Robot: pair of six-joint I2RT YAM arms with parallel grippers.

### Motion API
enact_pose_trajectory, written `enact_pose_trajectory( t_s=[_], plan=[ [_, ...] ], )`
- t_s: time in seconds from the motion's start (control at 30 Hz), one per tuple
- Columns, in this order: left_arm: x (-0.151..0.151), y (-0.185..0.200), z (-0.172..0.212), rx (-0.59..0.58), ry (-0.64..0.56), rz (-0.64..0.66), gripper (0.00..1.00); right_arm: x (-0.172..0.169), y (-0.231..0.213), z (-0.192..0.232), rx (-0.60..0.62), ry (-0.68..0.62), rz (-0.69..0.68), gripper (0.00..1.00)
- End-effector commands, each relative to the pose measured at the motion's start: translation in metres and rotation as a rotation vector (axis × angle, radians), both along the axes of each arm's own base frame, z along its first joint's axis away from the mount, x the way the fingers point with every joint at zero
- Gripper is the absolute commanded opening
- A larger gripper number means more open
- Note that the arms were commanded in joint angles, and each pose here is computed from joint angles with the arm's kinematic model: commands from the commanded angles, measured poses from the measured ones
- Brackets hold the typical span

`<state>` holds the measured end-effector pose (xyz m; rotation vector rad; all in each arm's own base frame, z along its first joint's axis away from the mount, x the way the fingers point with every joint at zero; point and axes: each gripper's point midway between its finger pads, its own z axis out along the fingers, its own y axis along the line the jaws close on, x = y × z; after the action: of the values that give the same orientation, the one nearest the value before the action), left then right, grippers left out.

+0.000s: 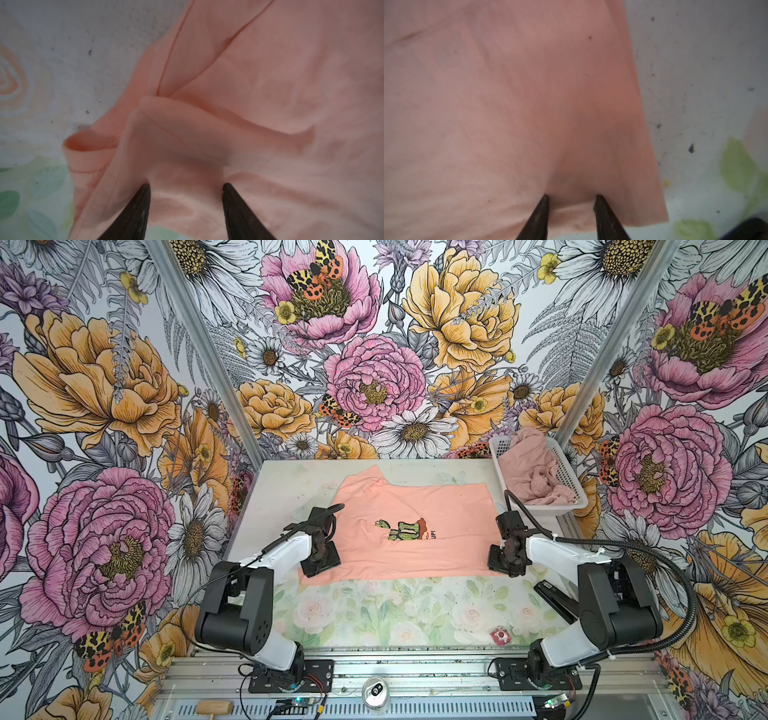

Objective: Fold and stack the mixed laundry pile

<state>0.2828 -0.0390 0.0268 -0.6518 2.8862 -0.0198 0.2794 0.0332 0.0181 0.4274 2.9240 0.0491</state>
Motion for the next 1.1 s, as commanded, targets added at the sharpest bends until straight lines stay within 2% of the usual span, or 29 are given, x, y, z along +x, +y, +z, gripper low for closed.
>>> enact_pose_trajectory(
  t_s=[0.0, 0.13, 0.33, 0.5, 0.67, 0.83, 0.9, 1.07],
  plan=[
    [-0.008, 0.009, -0.010, -0.001, 0.031, 0.019, 0.58, -0.020, -0.014, -0.007, -0.065, 0.091, 0.012, 0.39],
    [-0.026, 0.010, -0.021, -0.015, 0.084, 0.035, 0.58, -0.038, -0.015, -0.008, -0.060, 0.123, -0.007, 0.39],
    [-0.052, 0.013, -0.023, -0.019, 0.111, 0.069, 0.58, -0.045, -0.007, 0.002, -0.024, 0.116, -0.033, 0.38],
    [-0.032, 0.015, 0.000, -0.014, 0.021, 0.089, 0.59, -0.037, -0.006, 0.026, -0.030, 0.042, -0.026, 0.39],
    [0.043, -0.009, 0.054, -0.017, -0.160, 0.007, 0.64, 0.019, 0.003, 0.055, -0.039, -0.091, 0.032, 0.41],
    [0.129, -0.057, 0.088, -0.052, -0.304, -0.129, 0.70, 0.090, 0.029, 0.060, 0.012, -0.216, 0.108, 0.43],
    [0.158, -0.072, 0.094, -0.034, -0.346, -0.180, 0.71, 0.115, 0.039, 0.060, 0.030, -0.265, 0.129, 0.43],
    [0.210, -0.097, 0.055, -0.069, -0.331, -0.230, 0.73, 0.162, 0.049, 0.049, 0.016, -0.310, 0.167, 0.44]
  ],
)
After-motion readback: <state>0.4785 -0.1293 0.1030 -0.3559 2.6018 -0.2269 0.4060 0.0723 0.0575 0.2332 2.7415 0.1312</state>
